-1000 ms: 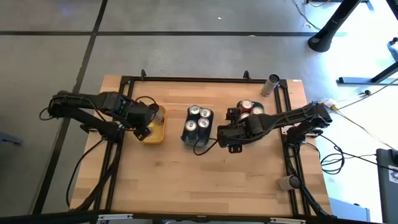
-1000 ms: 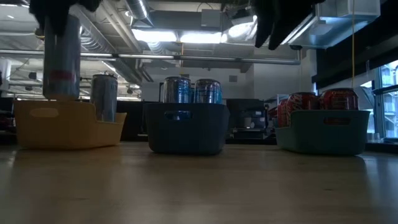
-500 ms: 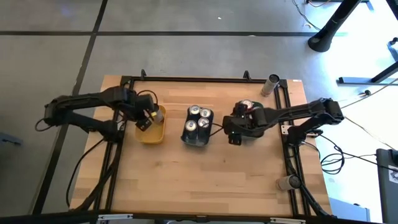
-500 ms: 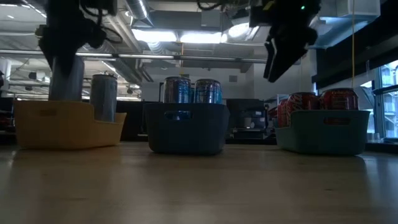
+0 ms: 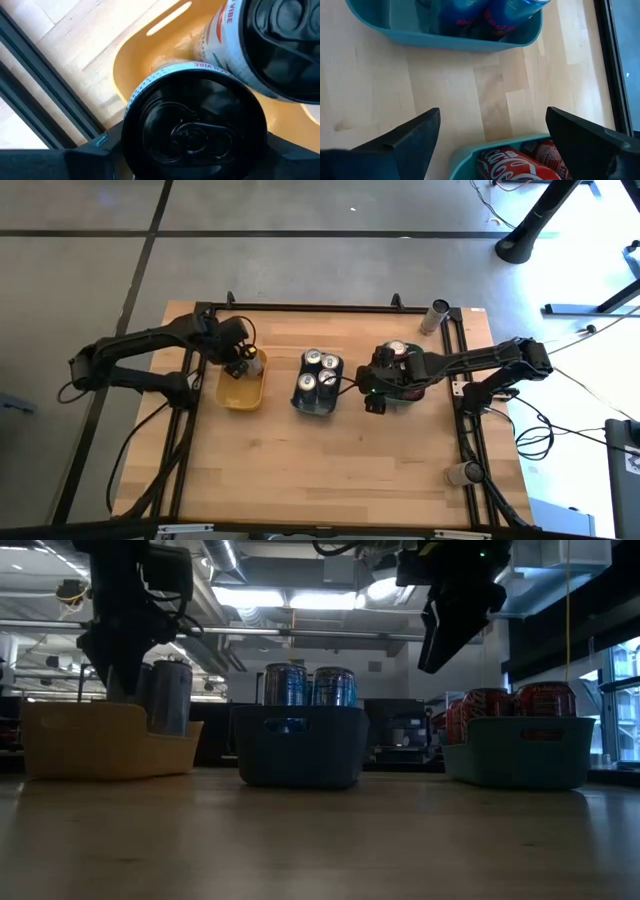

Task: Sort soda cans
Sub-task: Put the white pink soda can into yellow bin

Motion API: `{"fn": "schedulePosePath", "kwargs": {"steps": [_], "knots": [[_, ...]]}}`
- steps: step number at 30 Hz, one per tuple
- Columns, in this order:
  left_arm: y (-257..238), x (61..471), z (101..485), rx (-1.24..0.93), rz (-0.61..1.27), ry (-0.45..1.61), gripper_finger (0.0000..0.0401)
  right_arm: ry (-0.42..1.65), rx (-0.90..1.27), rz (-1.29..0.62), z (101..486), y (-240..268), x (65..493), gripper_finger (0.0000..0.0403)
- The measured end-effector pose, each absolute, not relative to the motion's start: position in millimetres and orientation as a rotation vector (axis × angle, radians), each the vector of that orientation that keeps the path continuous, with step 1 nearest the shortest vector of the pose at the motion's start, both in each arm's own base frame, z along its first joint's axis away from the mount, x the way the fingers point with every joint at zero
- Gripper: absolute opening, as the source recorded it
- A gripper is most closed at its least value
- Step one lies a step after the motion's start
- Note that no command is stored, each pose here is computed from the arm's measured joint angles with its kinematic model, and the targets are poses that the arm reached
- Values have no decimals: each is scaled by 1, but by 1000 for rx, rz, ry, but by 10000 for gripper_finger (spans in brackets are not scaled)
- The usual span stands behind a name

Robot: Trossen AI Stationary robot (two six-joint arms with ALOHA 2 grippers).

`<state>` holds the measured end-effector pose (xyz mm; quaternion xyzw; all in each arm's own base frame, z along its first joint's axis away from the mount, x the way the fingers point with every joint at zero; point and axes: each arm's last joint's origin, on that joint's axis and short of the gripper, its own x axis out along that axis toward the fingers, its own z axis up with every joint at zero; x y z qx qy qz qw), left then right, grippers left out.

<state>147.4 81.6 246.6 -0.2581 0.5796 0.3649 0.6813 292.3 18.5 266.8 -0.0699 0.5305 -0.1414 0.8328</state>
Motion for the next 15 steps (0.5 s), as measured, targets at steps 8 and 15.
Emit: {"fn": "schedulePosePath", "kwargs": {"steps": [8, 15], "knots": [[83, 148, 245, -568, 830, 1298, 285, 1107, -143, -298, 267, 19, 294, 360], [82, 146, 246, -566, 810, 1329, 333, 1107, -136, -294, 267, 19, 294, 360]]}}
